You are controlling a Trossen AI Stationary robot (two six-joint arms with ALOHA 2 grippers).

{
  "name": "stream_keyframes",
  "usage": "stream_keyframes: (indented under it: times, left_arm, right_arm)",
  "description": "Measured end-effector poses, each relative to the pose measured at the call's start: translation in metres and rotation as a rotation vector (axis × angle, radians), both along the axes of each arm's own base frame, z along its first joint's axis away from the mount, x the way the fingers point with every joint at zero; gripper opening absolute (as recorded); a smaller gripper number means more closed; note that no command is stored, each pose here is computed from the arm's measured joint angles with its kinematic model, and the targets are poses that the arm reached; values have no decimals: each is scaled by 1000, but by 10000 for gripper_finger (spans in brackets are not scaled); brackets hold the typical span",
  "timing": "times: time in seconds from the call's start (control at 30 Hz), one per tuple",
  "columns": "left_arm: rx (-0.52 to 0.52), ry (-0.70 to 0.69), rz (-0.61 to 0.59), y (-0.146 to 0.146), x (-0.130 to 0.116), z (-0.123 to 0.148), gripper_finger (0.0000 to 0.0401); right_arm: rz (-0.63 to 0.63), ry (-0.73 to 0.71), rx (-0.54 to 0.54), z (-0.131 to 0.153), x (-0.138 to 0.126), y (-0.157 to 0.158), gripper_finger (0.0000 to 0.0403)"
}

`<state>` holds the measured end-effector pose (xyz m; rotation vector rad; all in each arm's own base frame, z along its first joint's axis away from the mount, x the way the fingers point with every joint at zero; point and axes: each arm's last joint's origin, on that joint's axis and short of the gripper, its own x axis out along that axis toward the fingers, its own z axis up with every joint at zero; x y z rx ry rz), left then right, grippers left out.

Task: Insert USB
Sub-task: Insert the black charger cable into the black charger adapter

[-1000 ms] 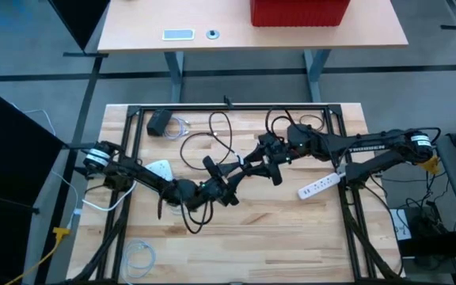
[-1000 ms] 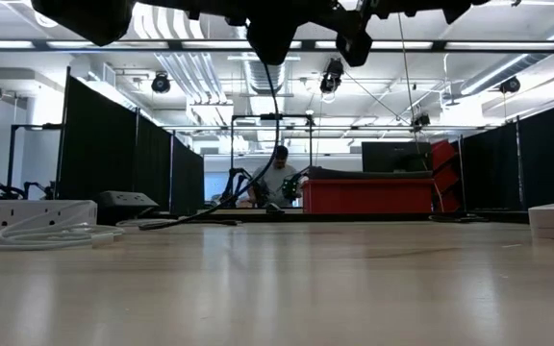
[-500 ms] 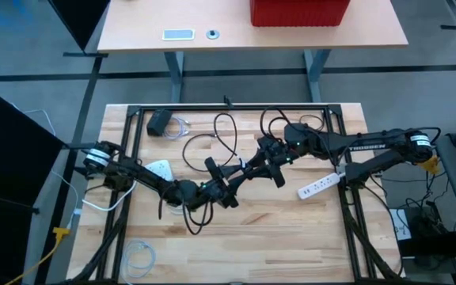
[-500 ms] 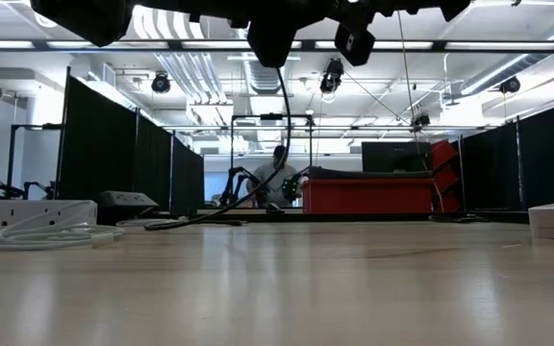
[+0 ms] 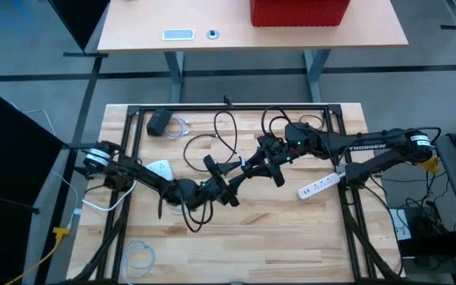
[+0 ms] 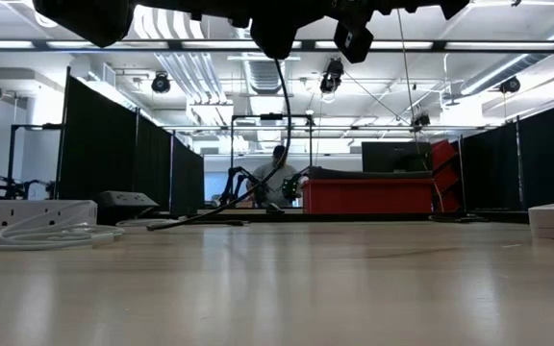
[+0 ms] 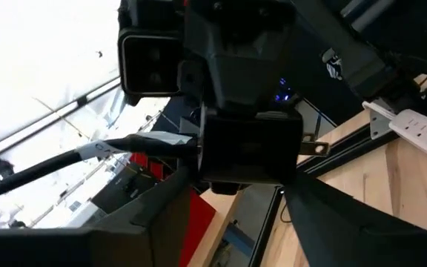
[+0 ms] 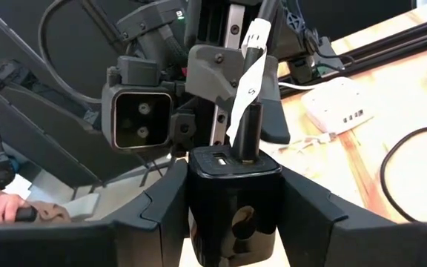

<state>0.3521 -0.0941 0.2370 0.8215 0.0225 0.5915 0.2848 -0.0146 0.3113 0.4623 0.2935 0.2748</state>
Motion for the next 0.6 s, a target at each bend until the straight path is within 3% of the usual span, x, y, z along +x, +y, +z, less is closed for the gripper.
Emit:
stream_keyframes:
  times: [0.13,0.37,0.6]
  left_arm:
    - [-16,-9,15,0,1,2,213]
    - [-28,-15,22,1,1,3,173]
    - [-39,65,92,1,10,6,152]
  right_arm:
    - [-12,0,4,0,0,-1,153]
    - [-51,6,-4,0,0,-1,153]
    - [-71,34,-32,-3,-1,-2,152]
